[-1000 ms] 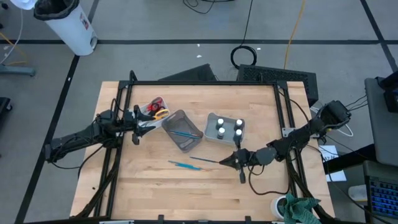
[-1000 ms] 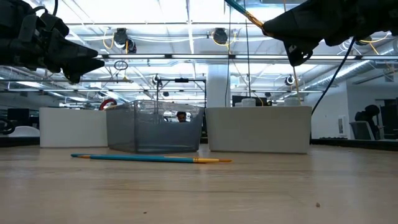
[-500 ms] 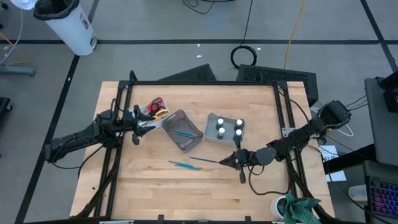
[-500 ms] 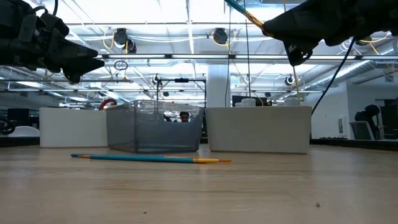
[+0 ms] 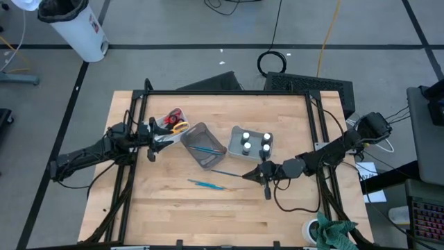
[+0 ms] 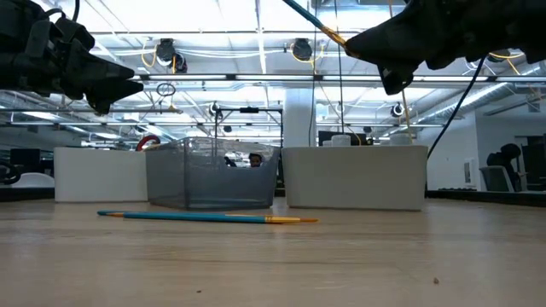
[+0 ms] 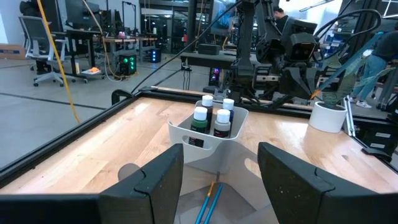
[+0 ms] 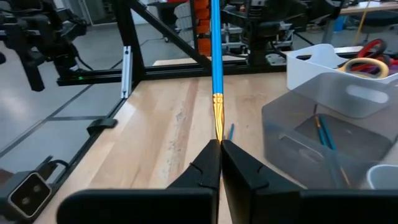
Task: Pick & Place Paint Supplies
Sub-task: Put the blue paintbrush into the black bin
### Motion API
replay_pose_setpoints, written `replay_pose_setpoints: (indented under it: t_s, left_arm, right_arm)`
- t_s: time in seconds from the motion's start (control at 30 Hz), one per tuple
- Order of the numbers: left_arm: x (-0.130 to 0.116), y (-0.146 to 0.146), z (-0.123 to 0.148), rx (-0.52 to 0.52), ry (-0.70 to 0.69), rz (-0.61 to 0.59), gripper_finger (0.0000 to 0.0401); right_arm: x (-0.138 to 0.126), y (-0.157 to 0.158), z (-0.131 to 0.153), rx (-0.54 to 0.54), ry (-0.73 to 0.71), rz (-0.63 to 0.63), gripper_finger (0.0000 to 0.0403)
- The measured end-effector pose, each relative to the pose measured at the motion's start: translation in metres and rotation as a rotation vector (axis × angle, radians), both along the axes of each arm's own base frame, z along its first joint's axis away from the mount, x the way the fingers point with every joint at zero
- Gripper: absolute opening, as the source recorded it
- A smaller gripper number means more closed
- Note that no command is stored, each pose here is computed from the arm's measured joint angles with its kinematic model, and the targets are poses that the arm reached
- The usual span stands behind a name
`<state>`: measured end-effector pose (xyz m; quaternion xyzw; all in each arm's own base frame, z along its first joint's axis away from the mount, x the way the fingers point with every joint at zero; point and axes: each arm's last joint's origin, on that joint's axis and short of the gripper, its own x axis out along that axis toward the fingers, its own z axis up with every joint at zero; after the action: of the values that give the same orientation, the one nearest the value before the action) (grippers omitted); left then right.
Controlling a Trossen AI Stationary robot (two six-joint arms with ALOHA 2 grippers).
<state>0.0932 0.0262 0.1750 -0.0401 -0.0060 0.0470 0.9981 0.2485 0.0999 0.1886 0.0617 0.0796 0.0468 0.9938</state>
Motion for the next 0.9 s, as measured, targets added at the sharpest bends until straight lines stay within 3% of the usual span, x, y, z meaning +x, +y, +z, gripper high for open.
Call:
replay_pose_setpoints:
  t_s: [0.57, 0.9]
  left_arm:
    - [0.0000, 0.0000, 0.0000, 0.000, 0.000, 0.000, 0.0214]
    - [0.0000, 0.0000, 0.0002, 0.000, -0.001, 0.000, 0.0214]
  right_arm:
    - [-0.0001, 0.0009, 0.0002, 0.003, -0.001, 0.027, 0.0000]
    - [-0.0001, 0.0035, 0.0028, 0.021, -0.021, 0.138, 0.0000]
